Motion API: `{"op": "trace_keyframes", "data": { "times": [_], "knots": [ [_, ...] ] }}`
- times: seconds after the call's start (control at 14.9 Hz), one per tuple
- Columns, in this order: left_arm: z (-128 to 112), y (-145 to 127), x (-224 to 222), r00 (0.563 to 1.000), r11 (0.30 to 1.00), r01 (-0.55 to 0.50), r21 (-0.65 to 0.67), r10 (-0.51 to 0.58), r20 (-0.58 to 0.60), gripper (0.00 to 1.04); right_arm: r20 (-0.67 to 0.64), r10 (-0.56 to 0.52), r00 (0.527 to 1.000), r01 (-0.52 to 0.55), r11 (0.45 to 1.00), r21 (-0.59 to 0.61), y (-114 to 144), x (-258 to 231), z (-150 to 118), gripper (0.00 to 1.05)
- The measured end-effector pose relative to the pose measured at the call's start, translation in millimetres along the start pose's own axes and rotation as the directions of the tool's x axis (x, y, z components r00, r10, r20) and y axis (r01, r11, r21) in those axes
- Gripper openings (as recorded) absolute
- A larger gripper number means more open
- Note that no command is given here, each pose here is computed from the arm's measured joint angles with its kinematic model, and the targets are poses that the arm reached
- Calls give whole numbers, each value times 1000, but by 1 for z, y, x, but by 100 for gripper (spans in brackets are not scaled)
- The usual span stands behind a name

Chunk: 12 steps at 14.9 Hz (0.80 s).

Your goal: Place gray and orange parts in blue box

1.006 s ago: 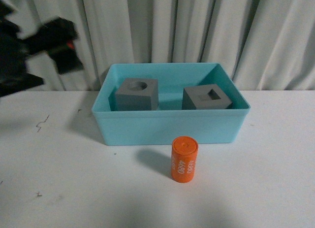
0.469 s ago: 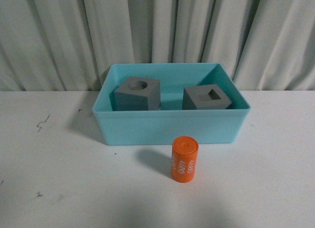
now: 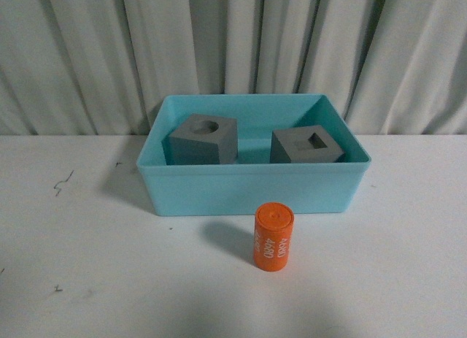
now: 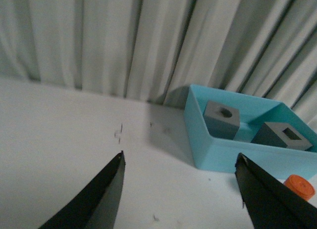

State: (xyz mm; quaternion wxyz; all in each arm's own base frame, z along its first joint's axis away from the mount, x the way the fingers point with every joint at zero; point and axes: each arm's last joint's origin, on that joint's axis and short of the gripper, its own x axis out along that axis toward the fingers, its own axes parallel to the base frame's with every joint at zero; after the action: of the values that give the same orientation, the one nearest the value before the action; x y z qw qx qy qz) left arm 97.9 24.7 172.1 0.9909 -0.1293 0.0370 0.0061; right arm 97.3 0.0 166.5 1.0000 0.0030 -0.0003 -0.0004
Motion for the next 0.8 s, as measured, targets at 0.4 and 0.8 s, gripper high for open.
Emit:
{"op": "trace_keyframes", "data": {
  "times": [0.4,0.8],
  "knots": [
    [-12,-20,0,998,971,1,239,-18,67,2,3,-1,1000,1,1000,0,0,0,0,98],
    [-12,-22,0,997,971,2,241,-20,71,2,3,0,1000,0,1000,0,0,0,0,98]
  ]
}}
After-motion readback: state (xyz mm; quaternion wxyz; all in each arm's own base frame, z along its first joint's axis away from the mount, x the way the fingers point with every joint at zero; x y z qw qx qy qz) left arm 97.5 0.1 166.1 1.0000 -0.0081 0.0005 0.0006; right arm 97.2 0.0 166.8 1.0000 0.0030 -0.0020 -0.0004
